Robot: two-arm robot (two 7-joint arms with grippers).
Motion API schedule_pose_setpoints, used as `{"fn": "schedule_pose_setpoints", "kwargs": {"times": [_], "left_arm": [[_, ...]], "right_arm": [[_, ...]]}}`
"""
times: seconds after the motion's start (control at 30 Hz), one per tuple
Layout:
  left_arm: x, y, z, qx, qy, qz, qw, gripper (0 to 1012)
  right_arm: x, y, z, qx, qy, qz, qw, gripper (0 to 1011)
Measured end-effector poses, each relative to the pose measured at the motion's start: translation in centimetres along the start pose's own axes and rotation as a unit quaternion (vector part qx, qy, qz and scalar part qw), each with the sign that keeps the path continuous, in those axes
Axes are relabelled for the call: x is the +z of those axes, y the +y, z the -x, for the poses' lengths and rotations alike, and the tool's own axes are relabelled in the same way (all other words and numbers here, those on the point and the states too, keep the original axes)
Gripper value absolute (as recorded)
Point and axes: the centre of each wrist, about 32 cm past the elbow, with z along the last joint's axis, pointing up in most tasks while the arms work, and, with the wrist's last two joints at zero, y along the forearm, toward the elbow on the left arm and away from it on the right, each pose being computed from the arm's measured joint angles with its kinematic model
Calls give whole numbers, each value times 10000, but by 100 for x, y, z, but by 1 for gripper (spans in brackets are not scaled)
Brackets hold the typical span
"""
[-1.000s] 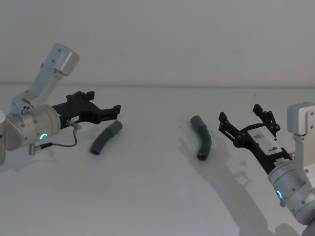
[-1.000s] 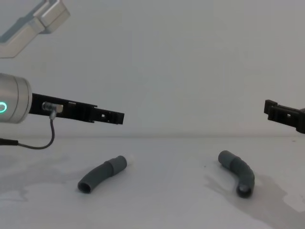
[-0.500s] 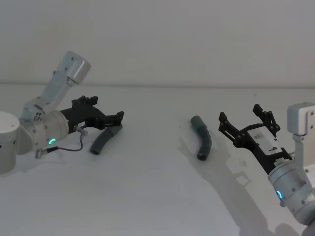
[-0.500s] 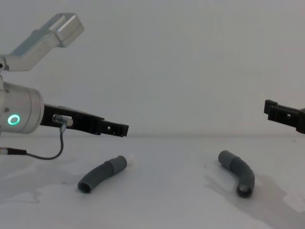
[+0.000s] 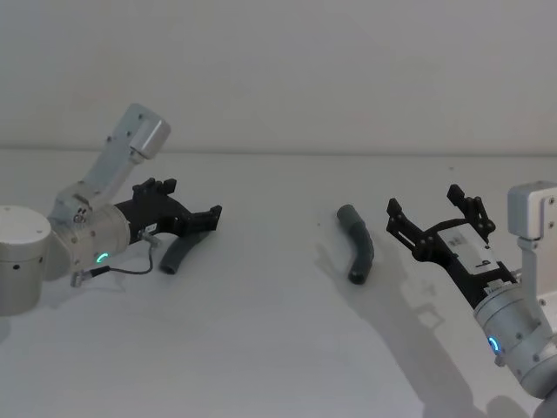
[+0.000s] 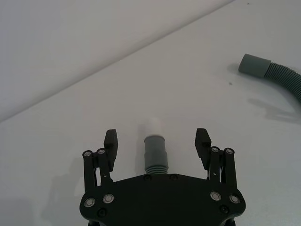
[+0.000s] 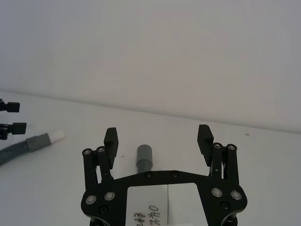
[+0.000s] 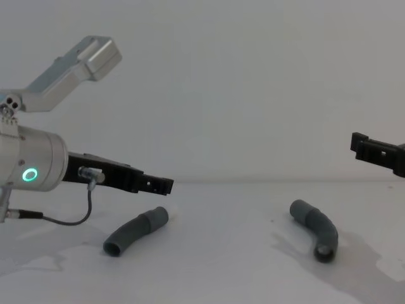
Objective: Use both hands to pick up one end of the pipe from the table, align the ends, and insert them.
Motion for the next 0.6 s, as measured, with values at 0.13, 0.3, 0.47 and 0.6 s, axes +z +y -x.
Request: {"fn": "schedule_pose_setpoints", "kwargs": {"times": [0.13,0.3,0.47,0.6], "left_arm": [[-23,-20,6,9,54,-38,10000,1001],[-64,-30,2,35,160,-118,9998,1001],[-100,-33,-6,45,233,-186,9995,1001],[-126,-38,-16,37,268,-246,9993,1001]], "right_arm": [[0,0,0,0,0,0,10000,1001],[0,0,0,0,0,0,10000,1001],[0,0,0,0,0,0,10000,1001],[0,0,0,0,0,0,10000,1001]]}}
